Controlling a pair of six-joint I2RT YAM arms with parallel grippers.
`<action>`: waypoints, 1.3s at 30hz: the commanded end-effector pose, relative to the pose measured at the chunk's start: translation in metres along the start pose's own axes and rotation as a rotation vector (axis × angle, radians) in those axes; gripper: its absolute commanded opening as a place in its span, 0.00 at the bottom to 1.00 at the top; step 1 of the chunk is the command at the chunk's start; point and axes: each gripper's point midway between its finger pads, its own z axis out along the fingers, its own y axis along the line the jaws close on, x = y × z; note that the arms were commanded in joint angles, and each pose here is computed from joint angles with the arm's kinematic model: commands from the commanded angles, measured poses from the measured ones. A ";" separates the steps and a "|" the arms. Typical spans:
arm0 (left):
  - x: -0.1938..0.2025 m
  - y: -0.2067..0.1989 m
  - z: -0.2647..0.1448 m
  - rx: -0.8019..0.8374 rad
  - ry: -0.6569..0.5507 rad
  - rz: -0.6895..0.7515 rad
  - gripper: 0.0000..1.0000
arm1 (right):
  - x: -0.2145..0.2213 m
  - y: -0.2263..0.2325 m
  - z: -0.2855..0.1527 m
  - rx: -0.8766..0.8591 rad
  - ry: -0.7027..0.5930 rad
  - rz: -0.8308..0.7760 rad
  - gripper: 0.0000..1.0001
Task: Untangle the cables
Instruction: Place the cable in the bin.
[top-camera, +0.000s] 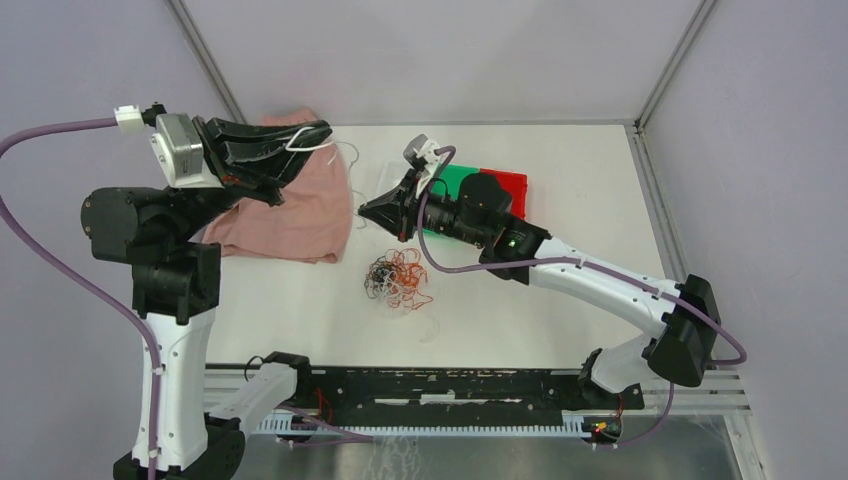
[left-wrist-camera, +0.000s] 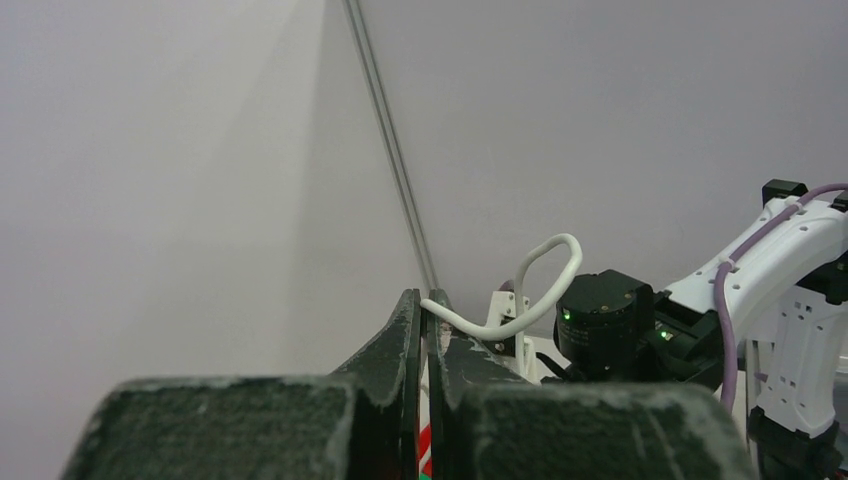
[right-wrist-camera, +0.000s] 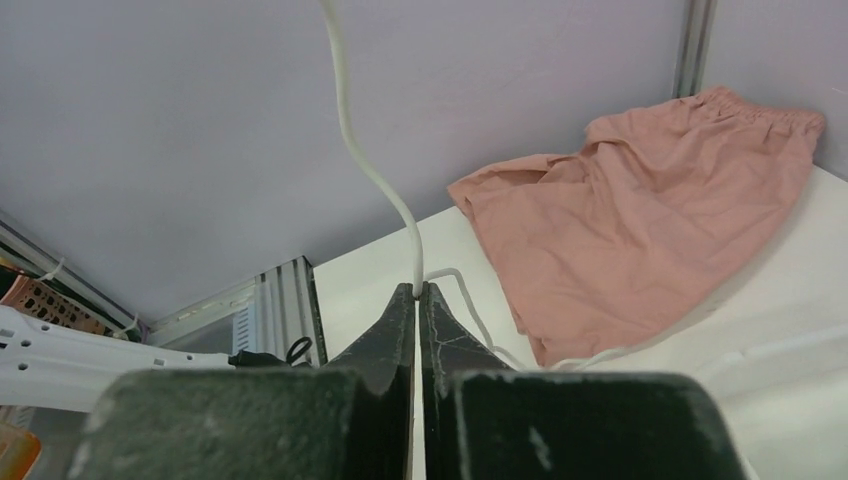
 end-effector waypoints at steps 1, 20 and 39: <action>0.016 -0.009 -0.007 0.010 0.024 -0.067 0.03 | -0.049 -0.003 -0.011 0.046 -0.131 -0.009 0.01; 0.173 -0.018 -0.025 0.070 0.314 -0.287 0.96 | -0.087 -0.118 -0.107 0.417 -0.357 0.146 0.01; 0.293 -0.008 -0.064 -0.024 0.850 -0.155 0.99 | -0.093 -0.233 -0.237 1.047 -0.270 -0.027 0.01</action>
